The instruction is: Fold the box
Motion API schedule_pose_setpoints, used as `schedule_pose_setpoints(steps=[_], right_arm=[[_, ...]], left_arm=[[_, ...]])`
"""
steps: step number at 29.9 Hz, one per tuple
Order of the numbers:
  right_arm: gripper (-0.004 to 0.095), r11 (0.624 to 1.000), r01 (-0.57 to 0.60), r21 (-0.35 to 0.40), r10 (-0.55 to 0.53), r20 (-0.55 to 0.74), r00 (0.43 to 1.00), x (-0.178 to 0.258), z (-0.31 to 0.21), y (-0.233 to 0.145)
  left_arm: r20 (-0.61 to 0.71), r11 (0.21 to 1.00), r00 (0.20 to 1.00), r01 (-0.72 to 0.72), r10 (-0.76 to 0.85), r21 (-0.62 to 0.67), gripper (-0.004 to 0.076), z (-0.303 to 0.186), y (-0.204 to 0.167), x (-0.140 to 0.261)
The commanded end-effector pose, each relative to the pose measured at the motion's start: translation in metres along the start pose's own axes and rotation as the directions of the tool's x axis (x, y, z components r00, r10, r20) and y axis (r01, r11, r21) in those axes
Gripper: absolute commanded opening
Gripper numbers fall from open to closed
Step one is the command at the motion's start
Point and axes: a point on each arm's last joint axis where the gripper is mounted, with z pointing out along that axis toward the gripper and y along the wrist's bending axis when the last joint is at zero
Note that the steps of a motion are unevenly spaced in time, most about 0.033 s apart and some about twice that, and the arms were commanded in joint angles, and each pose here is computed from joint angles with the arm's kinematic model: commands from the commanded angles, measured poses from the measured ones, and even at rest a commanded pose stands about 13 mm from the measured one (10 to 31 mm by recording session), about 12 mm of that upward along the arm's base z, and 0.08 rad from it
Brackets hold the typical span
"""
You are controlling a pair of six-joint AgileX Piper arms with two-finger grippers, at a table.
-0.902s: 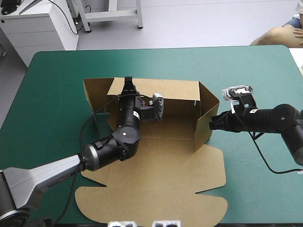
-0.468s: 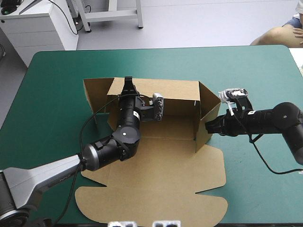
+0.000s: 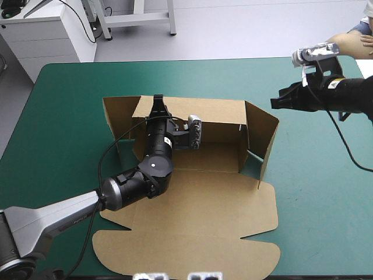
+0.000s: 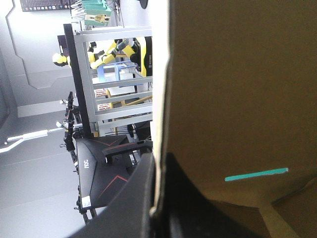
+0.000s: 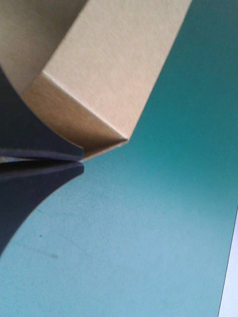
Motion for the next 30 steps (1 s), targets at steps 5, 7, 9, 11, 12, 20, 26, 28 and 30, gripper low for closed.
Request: schedule_pose_setpoints(steps=[5,7,9,11,12,20,26,28,30], right_arm=[[-0.0020,0.997,-0.068,0.042,0.069,-0.015,0.997,-0.020,0.037,-0.022],[-0.0020,0.994,-0.103,0.031,0.105,-0.078,0.991,-0.015,0.057,-0.028],[-0.0019,0.992,-0.127,0.007,0.126,-0.150,0.981,-0.008,0.075,-0.032],[-0.0020,0.990,-0.140,-0.019,0.133,-0.201,0.970,-0.003,0.084,-0.032],[-0.0020,0.991,-0.131,-0.035,0.119,-0.236,0.964,0.000,0.089,-0.032],[-0.0020,0.992,-0.036,-0.122,-0.004,-0.318,0.948,0.023,0.087,-0.025],[-0.0018,0.984,0.010,-0.179,-0.047,-0.202,0.978,0.046,0.087,-0.016],[-0.0018,0.986,0.032,-0.163,-0.051,-0.111,0.992,0.054,0.089,-0.016],[-0.0018,0.989,0.043,-0.141,-0.046,-0.014,0.999,0.060,0.089,-0.015]], left_arm=[[0.011,0.996,1.000,0.027,-0.026,-0.084,-0.0008,-0.012,0.022,0.005],[0.011,0.996,1.000,0.027,-0.026,-0.084,-0.0008,-0.012,0.022,0.005],[0.011,0.996,1.000,0.027,-0.026,-0.084,-0.0008,-0.012,0.022,0.005],[0.011,0.996,1.000,0.027,-0.026,-0.084,-0.0008,-0.012,0.022,0.005],[0.011,0.996,1.000,0.027,-0.026,-0.084,-0.0008,-0.012,0.022,0.005],[0.011,0.996,0.999,0.031,-0.031,-0.079,-0.0008,-0.012,0.022,0.005],[0.011,0.996,0.999,0.031,-0.031,-0.079,-0.0008,-0.012,0.022,0.005],[0.011,0.996,0.999,0.031,-0.031,-0.079,-0.0008,-0.012,0.022,0.005],[0.011,0.996,0.999,0.031,-0.031,-0.079,-0.0008,-0.012,0.022,0.005]])
